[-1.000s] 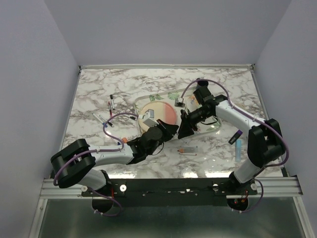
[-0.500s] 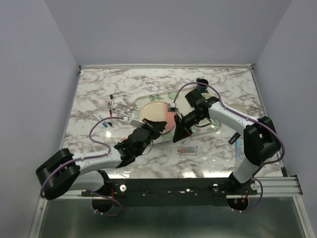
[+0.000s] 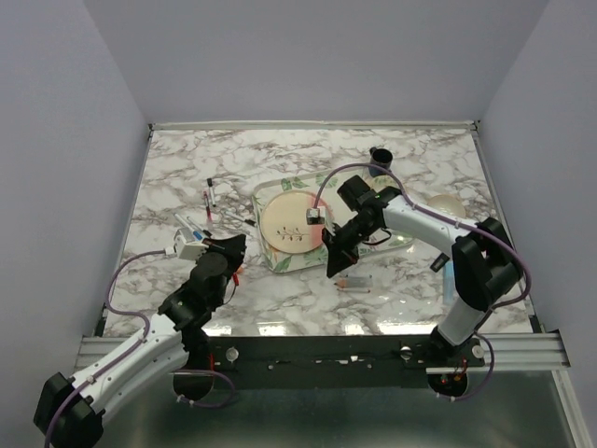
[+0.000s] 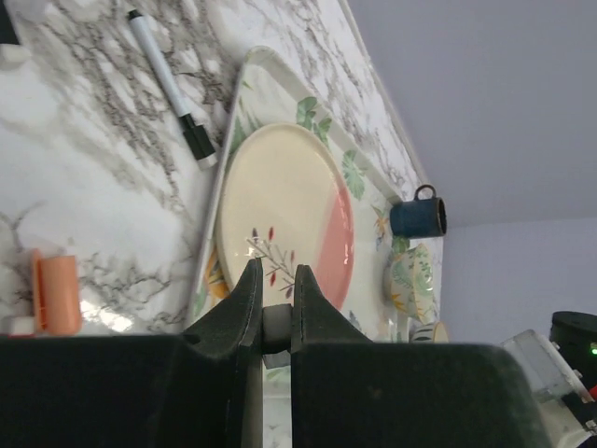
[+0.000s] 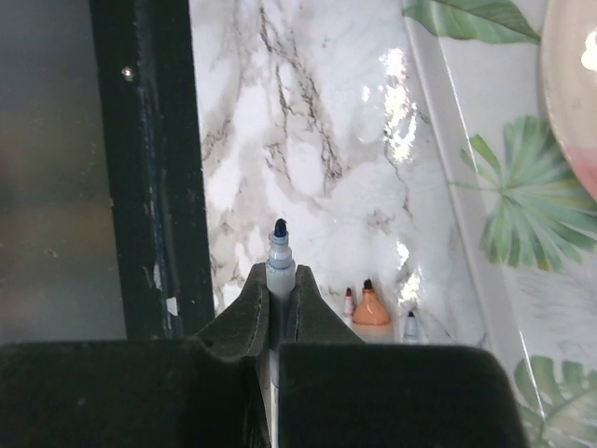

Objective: Open the pen caps

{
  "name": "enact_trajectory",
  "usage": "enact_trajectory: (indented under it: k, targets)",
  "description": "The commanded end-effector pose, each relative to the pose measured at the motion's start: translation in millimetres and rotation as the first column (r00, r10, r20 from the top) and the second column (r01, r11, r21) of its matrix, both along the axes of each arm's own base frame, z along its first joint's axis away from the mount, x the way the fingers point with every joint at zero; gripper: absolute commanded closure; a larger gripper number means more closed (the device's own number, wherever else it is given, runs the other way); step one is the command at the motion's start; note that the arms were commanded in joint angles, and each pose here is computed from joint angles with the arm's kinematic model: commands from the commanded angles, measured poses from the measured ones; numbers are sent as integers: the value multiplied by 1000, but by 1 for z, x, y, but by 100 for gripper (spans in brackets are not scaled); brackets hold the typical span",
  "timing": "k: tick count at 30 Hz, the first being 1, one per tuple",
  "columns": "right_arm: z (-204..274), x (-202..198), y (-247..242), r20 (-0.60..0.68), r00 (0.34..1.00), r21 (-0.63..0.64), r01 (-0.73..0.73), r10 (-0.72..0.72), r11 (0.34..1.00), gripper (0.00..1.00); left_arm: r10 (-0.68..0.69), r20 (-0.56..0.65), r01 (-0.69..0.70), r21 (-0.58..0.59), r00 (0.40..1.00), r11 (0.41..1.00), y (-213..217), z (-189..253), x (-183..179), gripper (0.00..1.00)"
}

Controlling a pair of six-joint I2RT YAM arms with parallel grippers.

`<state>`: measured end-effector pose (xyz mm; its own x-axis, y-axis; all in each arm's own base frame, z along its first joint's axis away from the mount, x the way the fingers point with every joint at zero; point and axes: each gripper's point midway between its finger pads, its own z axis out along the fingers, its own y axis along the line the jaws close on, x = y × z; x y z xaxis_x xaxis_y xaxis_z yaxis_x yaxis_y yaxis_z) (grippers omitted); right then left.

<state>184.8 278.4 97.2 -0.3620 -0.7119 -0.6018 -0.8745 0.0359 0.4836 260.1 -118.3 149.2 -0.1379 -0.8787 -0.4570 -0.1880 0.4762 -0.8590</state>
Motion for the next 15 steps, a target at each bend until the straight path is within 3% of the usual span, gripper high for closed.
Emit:
enact_trajectory:
  k: [1,8,15]
  targets:
    - [-7,19,-16,143,990,-96,26,-12,995,98,109,-186,-82,143,977,986,41,-58,-30,100]
    - [-24,30,-36,232,973,-197,66,-19,978,94,162,-280,-100,224,946,969,59,-92,-43,100]
    - [-28,29,-39,232,973,-214,67,-16,974,93,165,-374,-40,319,913,947,57,-105,-42,96]
